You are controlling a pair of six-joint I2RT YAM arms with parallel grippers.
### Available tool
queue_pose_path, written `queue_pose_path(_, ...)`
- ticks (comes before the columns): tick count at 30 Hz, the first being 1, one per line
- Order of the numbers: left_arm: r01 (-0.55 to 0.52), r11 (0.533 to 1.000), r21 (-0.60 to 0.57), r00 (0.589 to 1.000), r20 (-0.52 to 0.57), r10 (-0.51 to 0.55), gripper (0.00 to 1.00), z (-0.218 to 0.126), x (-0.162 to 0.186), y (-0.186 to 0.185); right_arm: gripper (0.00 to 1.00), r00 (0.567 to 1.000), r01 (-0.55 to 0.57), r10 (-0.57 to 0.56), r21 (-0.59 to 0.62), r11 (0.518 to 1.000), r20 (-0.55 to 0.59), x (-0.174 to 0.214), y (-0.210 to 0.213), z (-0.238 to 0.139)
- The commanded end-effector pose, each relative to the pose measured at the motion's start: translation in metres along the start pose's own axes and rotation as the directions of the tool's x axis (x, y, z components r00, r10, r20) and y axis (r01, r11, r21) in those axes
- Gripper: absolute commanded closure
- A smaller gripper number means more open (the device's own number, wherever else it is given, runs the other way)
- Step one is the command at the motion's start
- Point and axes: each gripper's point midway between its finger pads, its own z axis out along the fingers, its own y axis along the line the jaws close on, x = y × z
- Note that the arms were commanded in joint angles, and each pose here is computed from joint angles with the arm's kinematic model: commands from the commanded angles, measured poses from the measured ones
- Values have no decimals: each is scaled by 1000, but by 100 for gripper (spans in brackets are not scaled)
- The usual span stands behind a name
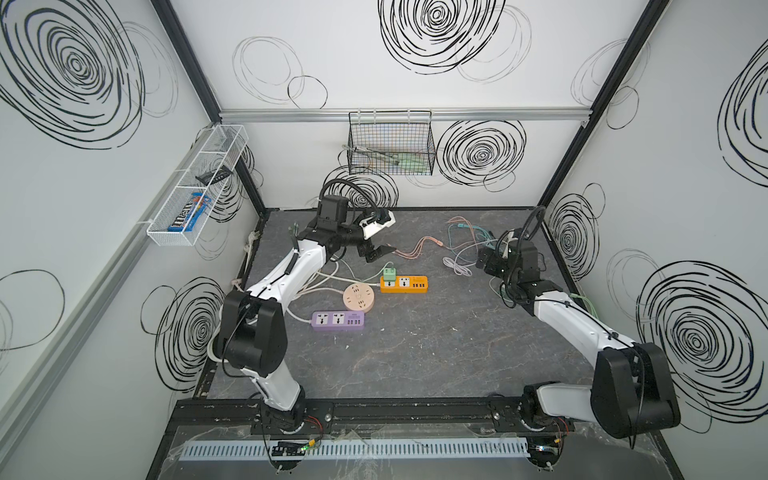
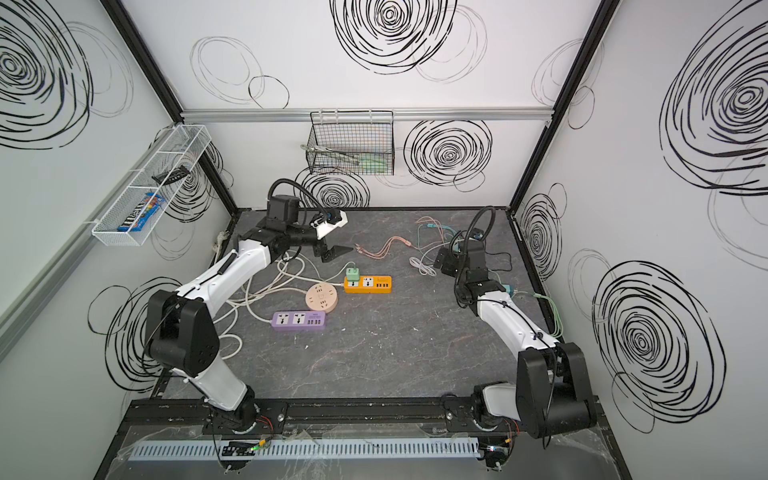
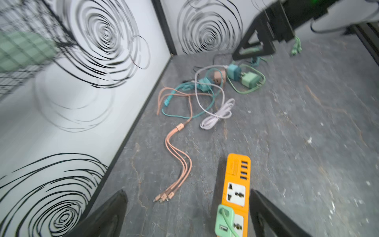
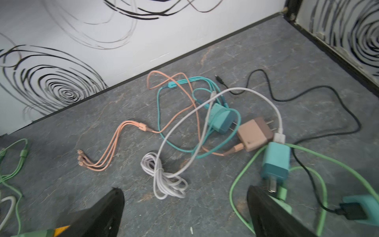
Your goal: Insert the plug
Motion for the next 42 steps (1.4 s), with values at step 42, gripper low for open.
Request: queue_pose_path(42, 607, 442, -661, 771, 353, -531, 4, -77, 0, -16, 31, 919, -11, 164, 393, 919, -358, 91, -107, 50)
